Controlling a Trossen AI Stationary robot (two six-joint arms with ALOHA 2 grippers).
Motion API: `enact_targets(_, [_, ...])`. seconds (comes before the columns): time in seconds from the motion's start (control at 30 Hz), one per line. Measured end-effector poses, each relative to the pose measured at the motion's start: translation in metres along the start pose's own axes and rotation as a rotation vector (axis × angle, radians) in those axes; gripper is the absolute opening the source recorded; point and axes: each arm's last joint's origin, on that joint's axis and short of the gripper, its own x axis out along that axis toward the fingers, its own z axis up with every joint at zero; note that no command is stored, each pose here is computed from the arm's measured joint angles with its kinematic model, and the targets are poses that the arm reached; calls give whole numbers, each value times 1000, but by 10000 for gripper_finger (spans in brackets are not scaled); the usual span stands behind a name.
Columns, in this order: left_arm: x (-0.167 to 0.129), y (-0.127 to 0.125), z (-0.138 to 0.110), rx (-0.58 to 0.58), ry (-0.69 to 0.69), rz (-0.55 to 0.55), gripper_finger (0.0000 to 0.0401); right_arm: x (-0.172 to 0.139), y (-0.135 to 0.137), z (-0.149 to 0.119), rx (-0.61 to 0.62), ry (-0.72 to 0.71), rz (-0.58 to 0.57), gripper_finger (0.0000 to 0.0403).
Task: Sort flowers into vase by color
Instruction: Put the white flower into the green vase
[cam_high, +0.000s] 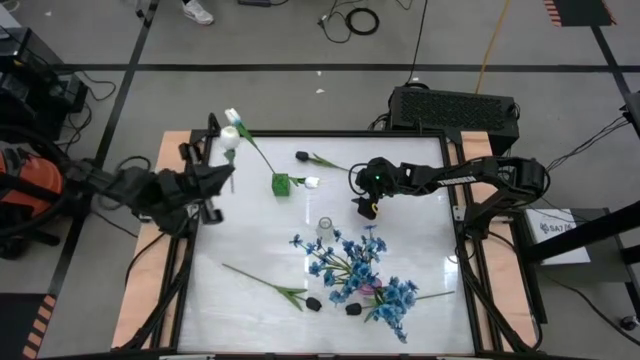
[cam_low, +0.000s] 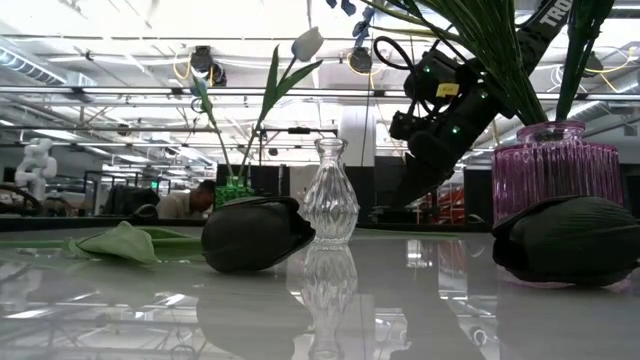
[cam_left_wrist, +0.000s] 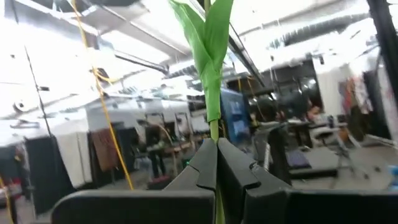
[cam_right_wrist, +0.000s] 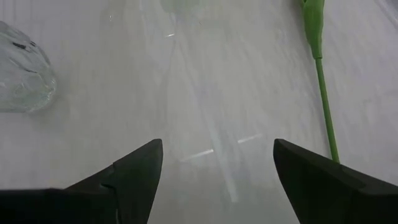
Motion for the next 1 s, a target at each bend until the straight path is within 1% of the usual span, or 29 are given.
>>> enact_targets(0.1, [12,0,-16,15,-69,67,2,0,0,1,-1,-13,0,297])
enact_targets(0.17, [17,4,-28,25,-101,114,2,0,0,2,-1,-16,0,297])
enact_targets(0.2, [20,7,-34,12,-128,132,2,0,0,1,-1,-15,0,297])
enact_targets(0.27, [23,12,-46,-17,-169,137,1,0,0,1,-2,-15,0,297])
enact_targets(0.33, [28,17,-58,-39,-188,111,1,0,0,1,-2,-15,0,297])
enact_targets(0.53, [33,32,-94,-57,-182,116,1,0,0,1,-8,-15,0,297])
enact_targets(0.67, [35,35,-114,-70,-188,85,1,0,0,1,-6,-15,1,297])
enact_targets(0.8, [33,38,-134,-75,-167,111,1,0,0,1,-6,-14,1,297])
enact_targets(0.9, [36,41,-144,-75,-159,129,1,0,0,1,-5,-15,1,297])
enact_targets(1.0, [39,44,-158,-86,-121,147,1,0,0,1,-6,-15,1,297])
